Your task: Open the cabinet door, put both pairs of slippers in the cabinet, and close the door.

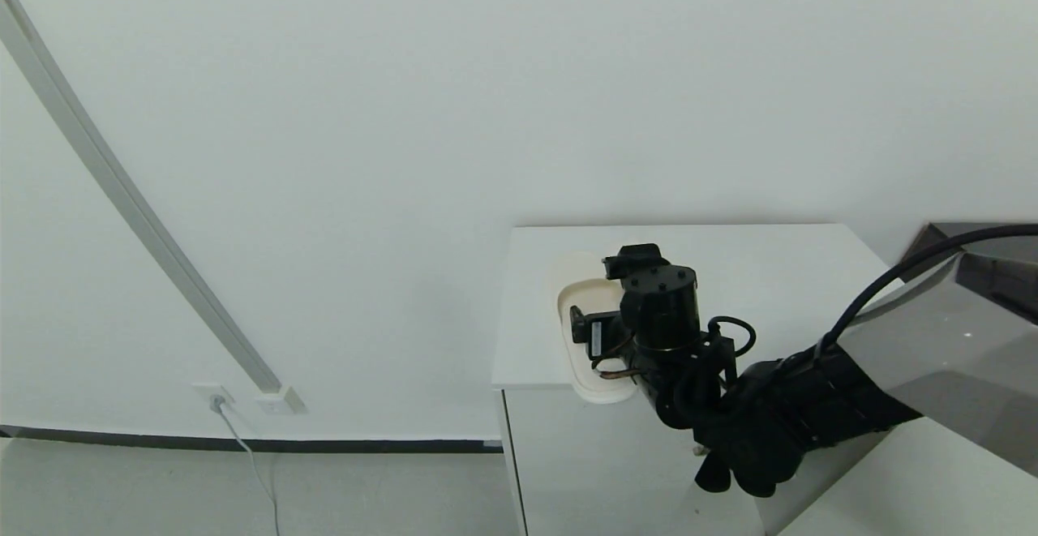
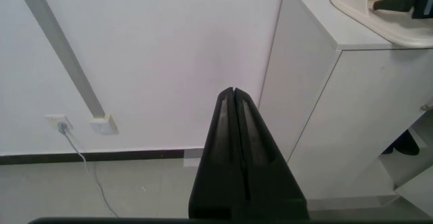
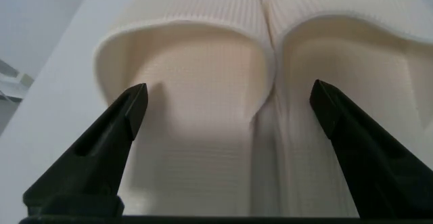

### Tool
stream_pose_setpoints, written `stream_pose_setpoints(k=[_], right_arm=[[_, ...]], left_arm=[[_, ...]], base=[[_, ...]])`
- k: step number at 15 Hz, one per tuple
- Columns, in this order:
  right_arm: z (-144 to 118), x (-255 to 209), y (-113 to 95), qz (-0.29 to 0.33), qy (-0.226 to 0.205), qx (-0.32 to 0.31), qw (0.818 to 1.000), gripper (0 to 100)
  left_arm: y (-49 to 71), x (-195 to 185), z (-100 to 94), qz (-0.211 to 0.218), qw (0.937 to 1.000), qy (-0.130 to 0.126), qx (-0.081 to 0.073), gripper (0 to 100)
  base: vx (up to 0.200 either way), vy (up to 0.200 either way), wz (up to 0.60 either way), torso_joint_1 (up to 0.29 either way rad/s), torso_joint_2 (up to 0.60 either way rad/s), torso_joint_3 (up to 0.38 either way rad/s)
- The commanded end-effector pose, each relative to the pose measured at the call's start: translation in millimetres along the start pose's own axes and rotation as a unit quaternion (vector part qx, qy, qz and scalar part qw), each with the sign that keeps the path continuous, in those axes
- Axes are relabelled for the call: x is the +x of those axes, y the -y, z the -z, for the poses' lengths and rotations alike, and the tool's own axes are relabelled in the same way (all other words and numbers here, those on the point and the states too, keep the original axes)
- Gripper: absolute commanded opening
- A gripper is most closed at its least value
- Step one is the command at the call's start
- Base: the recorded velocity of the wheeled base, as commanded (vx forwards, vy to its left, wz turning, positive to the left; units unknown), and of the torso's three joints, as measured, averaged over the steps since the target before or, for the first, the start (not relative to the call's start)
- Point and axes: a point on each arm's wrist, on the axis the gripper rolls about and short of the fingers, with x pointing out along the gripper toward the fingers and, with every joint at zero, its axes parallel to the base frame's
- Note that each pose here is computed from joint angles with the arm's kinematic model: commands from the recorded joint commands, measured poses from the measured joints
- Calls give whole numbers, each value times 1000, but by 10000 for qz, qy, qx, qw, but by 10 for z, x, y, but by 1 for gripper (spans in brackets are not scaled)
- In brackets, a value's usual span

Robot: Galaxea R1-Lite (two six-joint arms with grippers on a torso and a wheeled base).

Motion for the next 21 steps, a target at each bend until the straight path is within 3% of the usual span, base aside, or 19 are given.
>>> stream_pose_setpoints(k=[1, 8, 21], right_arm=[[12, 108, 17, 45, 19, -18, 10000, 100], [-143, 178, 78, 133, 231, -14, 9996, 100], [-164, 565, 193, -46, 401, -226, 9989, 100]], left_arm=[[0, 2, 2, -4, 10000, -12, -2, 0], [0, 1, -2, -4, 10000, -4, -2, 0], [0, 1, -2, -12, 10000, -4, -2, 0]], base=[[0, 0, 0, 0, 0, 0], [0, 0, 0, 0, 0, 0], [0, 0, 0, 0, 0, 0]])
